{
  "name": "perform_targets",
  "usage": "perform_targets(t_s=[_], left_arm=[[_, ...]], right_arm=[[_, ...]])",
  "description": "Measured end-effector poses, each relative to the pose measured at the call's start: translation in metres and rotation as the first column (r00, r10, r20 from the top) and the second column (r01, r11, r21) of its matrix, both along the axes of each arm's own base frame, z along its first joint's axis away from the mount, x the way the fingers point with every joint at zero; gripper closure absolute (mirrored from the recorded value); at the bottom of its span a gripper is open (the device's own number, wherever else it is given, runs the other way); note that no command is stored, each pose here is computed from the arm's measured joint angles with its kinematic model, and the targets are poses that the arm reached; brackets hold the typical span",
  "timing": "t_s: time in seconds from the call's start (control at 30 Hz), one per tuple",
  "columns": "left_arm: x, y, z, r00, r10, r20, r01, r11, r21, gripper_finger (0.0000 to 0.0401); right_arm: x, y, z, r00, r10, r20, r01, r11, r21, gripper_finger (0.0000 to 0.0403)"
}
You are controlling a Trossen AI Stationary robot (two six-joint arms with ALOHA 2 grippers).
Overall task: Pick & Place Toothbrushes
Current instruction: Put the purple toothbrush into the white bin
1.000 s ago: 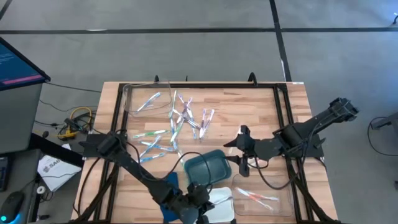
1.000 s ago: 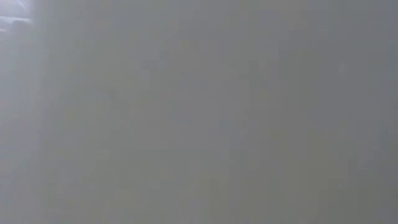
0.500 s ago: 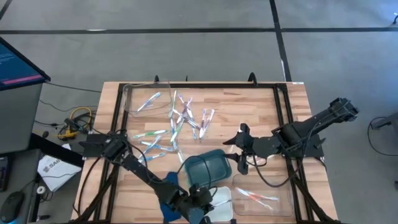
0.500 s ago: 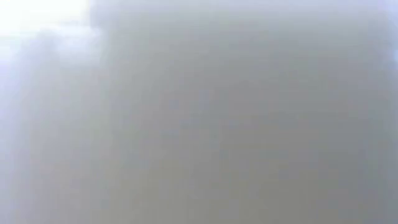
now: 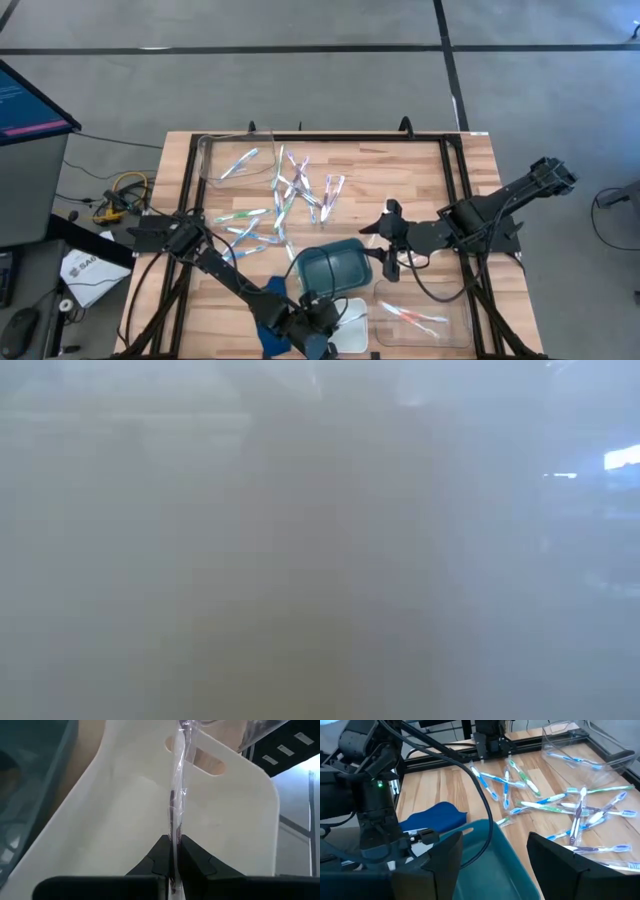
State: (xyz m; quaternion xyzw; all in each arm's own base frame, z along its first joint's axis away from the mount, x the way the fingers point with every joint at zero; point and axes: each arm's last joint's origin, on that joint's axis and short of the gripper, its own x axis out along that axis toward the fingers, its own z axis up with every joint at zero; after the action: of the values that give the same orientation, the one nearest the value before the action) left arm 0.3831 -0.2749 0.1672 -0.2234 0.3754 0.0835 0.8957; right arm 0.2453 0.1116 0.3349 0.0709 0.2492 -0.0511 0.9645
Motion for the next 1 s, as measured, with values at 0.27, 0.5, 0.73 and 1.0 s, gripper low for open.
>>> perform_targets(t_s=[0.27, 0.5, 0.73, 1.0], left_arm=[[-0.0022, 0.0018, 0.0072, 0.999, 0.032, -0.031, -0.030, 0.997, 0.074, 0.0387], [-0.0044, 0.0039, 0.0093, 0.997, 0.044, -0.063, -0.037, 0.993, 0.114, 0.0387], [-0.0074, 0.0059, 0.0070, 0.994, 0.035, -0.103, -0.020, 0.990, 0.143, 0.0387], [-0.0075, 0.0060, 0.0069, 0.994, 0.020, -0.107, -0.003, 0.988, 0.155, 0.0387]], right_arm=[[0.0000, -0.0001, 0.0000, 1.000, -0.001, 0.000, 0.001, 1.000, 0.001, 0.0187], [0.0000, -0.0001, 0.0000, 1.000, -0.001, 0.000, 0.001, 1.000, 0.001, 0.0187], [0.0000, 0.0000, 0.0000, 1.000, -0.001, 0.000, 0.001, 1.000, 0.001, 0.0187], [0.0001, -0.0001, 0.0001, 1.000, -0.001, 0.001, 0.001, 1.000, 0.002, 0.0187]])
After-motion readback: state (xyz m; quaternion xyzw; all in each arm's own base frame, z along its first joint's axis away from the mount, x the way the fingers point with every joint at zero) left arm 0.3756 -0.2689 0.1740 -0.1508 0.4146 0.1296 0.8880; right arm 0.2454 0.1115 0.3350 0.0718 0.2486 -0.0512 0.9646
